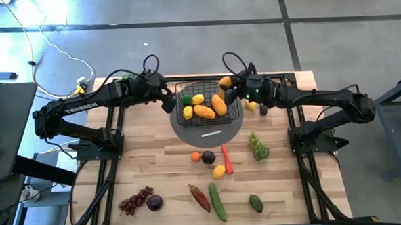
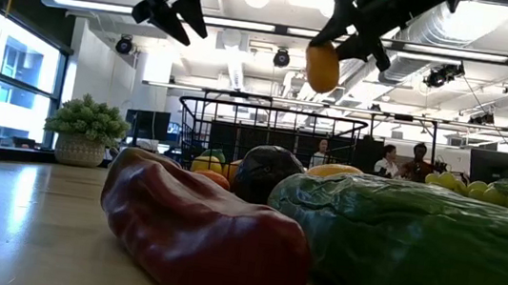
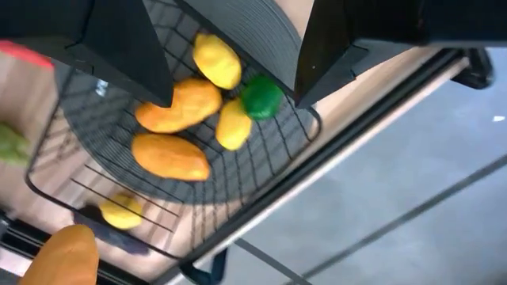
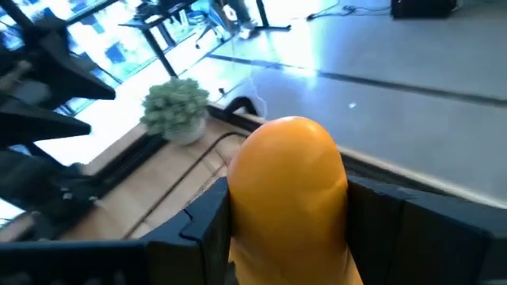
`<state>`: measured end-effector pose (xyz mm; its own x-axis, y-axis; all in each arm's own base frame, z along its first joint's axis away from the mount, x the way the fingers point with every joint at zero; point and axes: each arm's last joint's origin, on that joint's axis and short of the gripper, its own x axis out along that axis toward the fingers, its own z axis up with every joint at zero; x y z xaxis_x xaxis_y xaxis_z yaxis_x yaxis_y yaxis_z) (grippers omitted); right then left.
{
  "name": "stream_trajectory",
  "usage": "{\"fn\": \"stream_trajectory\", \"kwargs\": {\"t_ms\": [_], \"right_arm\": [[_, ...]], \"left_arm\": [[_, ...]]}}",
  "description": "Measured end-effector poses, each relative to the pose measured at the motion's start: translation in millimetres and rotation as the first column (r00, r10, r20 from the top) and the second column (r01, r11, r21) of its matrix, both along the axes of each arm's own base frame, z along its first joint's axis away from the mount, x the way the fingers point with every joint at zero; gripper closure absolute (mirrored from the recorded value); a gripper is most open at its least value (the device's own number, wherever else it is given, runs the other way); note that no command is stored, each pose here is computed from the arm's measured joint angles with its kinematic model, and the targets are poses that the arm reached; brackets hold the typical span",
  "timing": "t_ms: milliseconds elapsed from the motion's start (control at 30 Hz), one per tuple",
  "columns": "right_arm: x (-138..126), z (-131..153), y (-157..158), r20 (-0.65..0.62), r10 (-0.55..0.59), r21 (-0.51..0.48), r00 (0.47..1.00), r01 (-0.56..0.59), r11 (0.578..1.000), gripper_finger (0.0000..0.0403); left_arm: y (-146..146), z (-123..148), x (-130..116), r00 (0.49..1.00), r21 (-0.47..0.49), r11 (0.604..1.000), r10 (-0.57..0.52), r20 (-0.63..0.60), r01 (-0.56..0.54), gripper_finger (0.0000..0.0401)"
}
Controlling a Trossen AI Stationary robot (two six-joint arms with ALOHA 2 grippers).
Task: Build produce basket
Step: Put the mango into the black wire basket
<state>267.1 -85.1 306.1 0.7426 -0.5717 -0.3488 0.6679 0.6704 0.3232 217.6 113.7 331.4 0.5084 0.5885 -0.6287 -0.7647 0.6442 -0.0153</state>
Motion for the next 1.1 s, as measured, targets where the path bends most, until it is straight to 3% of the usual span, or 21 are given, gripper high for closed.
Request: {"fn": "stream_trajectory", "kwargs": {"t_ms": [300, 700, 1100], "right_arm": [[16, -30, -20, -0.123, 0.040, 0.026, 0.992, -0.037, 0.999, 0.0238], [35, -73, -31, -0.176, 0.103, 0.213, 0.979, -0.064, 0.975, 0.0239], [40, -87, -32, -0.195, 0.126, 0.288, 0.973, -0.066, 0.955, 0.0160]], "left_arm": [[3, 2, -1, 0.996, 0.066, 0.993, 0.094, -0.004, -0.093, 0.0146], [3, 2, -2, 0.993, 0.078, 0.990, 0.119, -0.007, -0.118, 0.0146], [2, 1, -1, 0.998, 0.034, 0.997, 0.068, 0.000, -0.068, 0.0146]]}}
